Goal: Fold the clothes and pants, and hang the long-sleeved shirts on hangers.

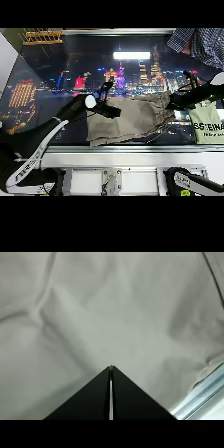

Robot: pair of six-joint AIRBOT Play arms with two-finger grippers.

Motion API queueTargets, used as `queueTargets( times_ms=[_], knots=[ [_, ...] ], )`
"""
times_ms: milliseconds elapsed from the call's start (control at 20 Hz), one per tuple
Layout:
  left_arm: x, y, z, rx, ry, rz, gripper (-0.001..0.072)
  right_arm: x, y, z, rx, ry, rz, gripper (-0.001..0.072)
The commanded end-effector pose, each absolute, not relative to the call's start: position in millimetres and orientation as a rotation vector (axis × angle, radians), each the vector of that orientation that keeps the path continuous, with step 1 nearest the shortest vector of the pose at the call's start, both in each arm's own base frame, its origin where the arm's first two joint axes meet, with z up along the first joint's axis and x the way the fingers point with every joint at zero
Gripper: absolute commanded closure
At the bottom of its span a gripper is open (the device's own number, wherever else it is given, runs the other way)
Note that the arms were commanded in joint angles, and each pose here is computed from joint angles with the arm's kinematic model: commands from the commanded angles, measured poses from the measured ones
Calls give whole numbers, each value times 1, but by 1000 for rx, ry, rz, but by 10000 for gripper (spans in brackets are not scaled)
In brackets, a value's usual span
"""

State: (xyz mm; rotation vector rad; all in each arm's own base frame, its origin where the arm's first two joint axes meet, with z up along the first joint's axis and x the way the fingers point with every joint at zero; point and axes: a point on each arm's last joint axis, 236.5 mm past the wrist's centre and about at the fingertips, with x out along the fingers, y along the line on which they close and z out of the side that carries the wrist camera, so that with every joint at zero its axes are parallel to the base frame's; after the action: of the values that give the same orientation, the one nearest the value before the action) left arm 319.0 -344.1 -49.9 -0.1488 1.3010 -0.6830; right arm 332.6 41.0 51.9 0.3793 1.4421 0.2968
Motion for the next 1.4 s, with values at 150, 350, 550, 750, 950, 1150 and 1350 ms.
queueTargets(
  times_ms=[150, 350, 550, 750, 950, 1150, 1350],
  knots=[
    [296, -435, -104, -84, 1372, -797, 701, 316, 94, 114, 203, 1398, 356, 690],
    [288, -452, -118, -76, 1393, -803, 702, 310, 128, 126, 132, 1378, 441, 690],
    [297, -447, -110, -100, 1384, -787, 702, 306, 139, 126, 107, 1377, 469, 690],
    [332, -423, -60, -121, 1288, -771, 702, 306, 138, 126, 102, 1377, 467, 691],
    [368, -368, -8, -74, 1198, -710, 701, 306, 143, 127, 95, 1371, 479, 690],
    [413, -298, 51, -111, 1071, -598, 702, 303, 172, 126, 50, 1347, 546, 690],
    [439, -227, 101, -179, 974, -486, 702, 289, 227, 118, -4, 1341, 644, 690]
  ],
)
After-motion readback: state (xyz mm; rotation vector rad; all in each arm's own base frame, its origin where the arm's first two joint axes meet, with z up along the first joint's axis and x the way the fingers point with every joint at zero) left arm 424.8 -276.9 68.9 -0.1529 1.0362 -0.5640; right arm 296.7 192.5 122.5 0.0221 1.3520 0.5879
